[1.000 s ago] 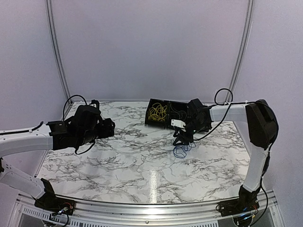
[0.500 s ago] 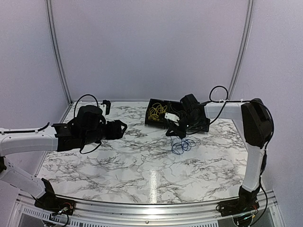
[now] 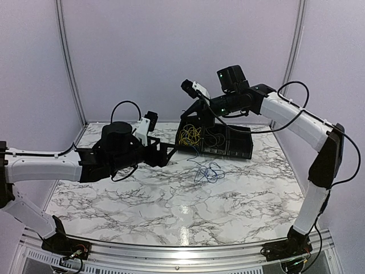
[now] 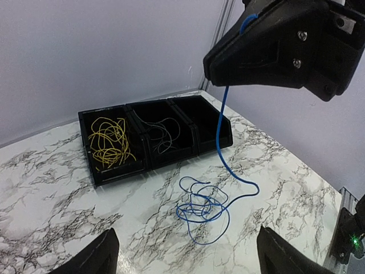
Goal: Untangle the cables
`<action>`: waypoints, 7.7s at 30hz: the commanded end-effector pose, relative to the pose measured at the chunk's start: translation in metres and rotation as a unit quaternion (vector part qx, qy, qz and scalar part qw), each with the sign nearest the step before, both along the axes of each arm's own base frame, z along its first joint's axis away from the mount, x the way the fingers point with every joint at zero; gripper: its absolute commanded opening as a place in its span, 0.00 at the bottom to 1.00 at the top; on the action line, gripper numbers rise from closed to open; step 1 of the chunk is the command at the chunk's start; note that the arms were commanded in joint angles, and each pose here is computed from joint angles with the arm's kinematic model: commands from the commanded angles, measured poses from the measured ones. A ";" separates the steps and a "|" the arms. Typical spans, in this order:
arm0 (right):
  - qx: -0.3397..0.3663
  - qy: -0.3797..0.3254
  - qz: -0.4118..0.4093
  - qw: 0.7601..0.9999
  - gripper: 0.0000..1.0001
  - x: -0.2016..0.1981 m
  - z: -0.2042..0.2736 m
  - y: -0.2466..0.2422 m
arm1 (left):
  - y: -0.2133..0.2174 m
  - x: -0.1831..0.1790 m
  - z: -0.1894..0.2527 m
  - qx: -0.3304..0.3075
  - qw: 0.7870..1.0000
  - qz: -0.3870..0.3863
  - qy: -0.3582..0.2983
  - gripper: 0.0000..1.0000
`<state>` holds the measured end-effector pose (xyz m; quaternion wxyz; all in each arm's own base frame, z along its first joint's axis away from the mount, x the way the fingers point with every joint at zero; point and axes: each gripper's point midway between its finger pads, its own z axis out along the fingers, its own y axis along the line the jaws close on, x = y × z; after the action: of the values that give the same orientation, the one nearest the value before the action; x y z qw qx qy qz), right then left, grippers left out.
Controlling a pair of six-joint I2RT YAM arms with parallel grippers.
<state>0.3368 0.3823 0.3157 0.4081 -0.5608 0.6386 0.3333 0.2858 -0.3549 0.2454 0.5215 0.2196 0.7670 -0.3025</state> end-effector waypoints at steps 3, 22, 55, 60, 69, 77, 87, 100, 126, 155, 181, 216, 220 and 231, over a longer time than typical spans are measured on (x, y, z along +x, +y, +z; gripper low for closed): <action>0.036 0.027 -0.005 0.999 0.00 -0.012 0.046 0.009 | -0.043 0.009 0.012 -0.047 0.997 -0.051 -0.044 0.87; 0.211 -0.102 -0.006 0.972 0.00 -0.059 0.248 -0.025 | -0.131 0.063 -0.076 -0.118 0.992 -0.044 -0.010 0.62; 0.272 -0.390 -0.309 0.824 0.00 -0.002 0.325 -0.218 | -0.040 0.010 -0.139 0.050 0.995 -0.038 0.074 0.32; 0.144 -0.299 -0.352 0.875 0.00 0.022 0.185 -0.246 | -0.009 0.001 -0.129 0.076 0.995 -0.026 0.063 0.29; -0.056 -0.118 -0.368 0.921 0.00 -0.003 -0.057 -0.309 | -0.018 0.010 -0.110 0.071 0.996 -0.021 0.053 0.39; -0.036 -0.105 -0.352 0.929 0.00 0.026 -0.047 -0.302 | -0.036 0.016 -0.101 0.055 0.996 -0.034 0.058 0.44; -0.124 0.123 -0.323 0.930 0.04 0.055 -0.180 -0.303 | -0.033 0.016 -0.094 0.047 0.997 -0.024 0.064 0.45; -0.202 0.173 -0.388 0.883 0.47 0.079 -0.232 -0.335 | -0.022 0.012 -0.097 0.038 0.996 0.003 0.079 0.47; -0.073 0.177 -0.336 0.922 0.00 0.067 -0.142 -0.294 | -0.035 0.012 -0.107 0.043 0.995 -0.007 0.095 0.47; -0.128 -0.023 -0.340 0.932 0.00 0.216 -0.096 -0.292 | -0.018 0.006 -0.102 0.036 0.994 0.025 0.104 0.48; -0.124 0.062 -0.346 0.928 0.28 0.229 -0.153 -0.265 | -0.015 0.001 -0.102 0.044 0.992 0.045 0.105 0.50; -0.200 0.249 -0.029 0.947 0.47 0.001 -0.241 -0.054 | -0.007 -0.004 -0.135 0.055 0.979 0.077 0.179 0.55; -0.195 0.266 -0.049 0.943 0.47 0.010 -0.250 -0.049 | -0.006 -0.005 -0.135 0.053 0.979 0.077 0.182 0.55; -0.177 0.296 -0.035 0.938 0.54 0.006 -0.254 -0.030 | -0.006 -0.004 -0.137 0.064 0.977 0.083 0.187 0.56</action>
<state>0.3410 0.3335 0.0408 0.0872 -0.4749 0.8131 0.3252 0.2819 -0.3642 0.1086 0.3807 0.1304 0.8781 -0.2588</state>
